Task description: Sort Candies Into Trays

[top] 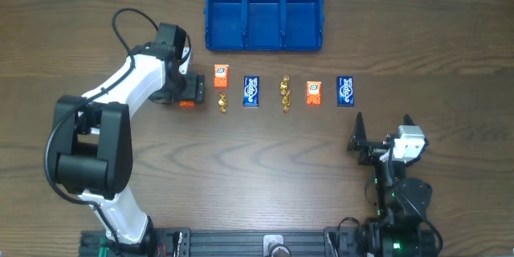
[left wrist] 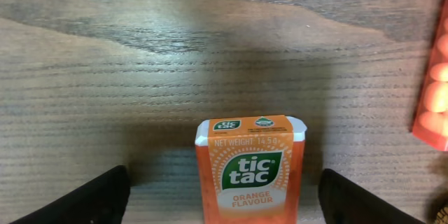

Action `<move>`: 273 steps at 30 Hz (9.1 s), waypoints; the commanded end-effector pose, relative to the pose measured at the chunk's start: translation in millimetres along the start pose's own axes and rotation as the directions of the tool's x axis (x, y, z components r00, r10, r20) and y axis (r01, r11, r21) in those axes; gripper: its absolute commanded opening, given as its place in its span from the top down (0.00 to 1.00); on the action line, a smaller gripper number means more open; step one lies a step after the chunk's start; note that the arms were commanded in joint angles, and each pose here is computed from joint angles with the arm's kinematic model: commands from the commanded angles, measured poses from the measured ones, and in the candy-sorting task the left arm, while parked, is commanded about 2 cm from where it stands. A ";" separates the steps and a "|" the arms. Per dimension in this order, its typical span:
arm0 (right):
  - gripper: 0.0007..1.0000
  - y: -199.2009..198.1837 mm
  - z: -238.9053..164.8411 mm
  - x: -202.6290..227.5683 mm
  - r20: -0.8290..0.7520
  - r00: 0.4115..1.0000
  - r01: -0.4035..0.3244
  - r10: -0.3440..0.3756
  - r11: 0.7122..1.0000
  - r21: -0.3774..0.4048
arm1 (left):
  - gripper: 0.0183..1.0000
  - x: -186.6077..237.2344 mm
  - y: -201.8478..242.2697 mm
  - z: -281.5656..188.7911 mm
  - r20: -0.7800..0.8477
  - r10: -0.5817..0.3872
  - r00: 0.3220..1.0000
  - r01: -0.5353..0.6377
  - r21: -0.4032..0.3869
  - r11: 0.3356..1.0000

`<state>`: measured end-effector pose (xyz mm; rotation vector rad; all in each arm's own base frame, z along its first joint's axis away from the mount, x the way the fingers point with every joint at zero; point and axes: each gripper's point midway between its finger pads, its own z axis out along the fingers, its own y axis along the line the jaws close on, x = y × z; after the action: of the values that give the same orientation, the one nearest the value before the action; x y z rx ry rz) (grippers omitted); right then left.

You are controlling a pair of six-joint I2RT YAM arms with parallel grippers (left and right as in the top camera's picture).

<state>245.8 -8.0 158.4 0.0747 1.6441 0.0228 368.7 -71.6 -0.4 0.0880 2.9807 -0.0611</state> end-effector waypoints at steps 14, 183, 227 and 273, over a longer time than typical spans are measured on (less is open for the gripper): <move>0.00 1.6 0.0 2.3 -0.003 1.000 0.010 -0.010 1.000 -0.006 | 0.24 -3.9 -9.7 5.2 0.023 0.013 1.000 -0.011 -0.096 0.995; 0.00 1.6 0.0 2.3 -0.003 1.000 0.010 -0.010 1.000 -0.006 | 0.00 -53.9 -99.5 -37.4 0.151 -0.073 0.986 0.073 0.005 0.997; 0.00 1.5 0.0 2.3 -0.003 1.000 0.010 -0.010 1.000 -0.005 | 0.70 -49.9 -93.2 15.1 0.089 -0.079 0.993 0.082 -0.029 0.996; 0.00 1.5 0.0 2.3 -0.003 1.000 0.010 -0.010 1.000 -0.005 | 0.63 -206.2 -102.3 -101.8 0.427 -0.106 0.898 0.108 0.021 0.994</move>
<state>245.8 -8.0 158.4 0.0747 1.6441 0.0228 545.6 -176.9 119.9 -0.1052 2.5731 -0.0465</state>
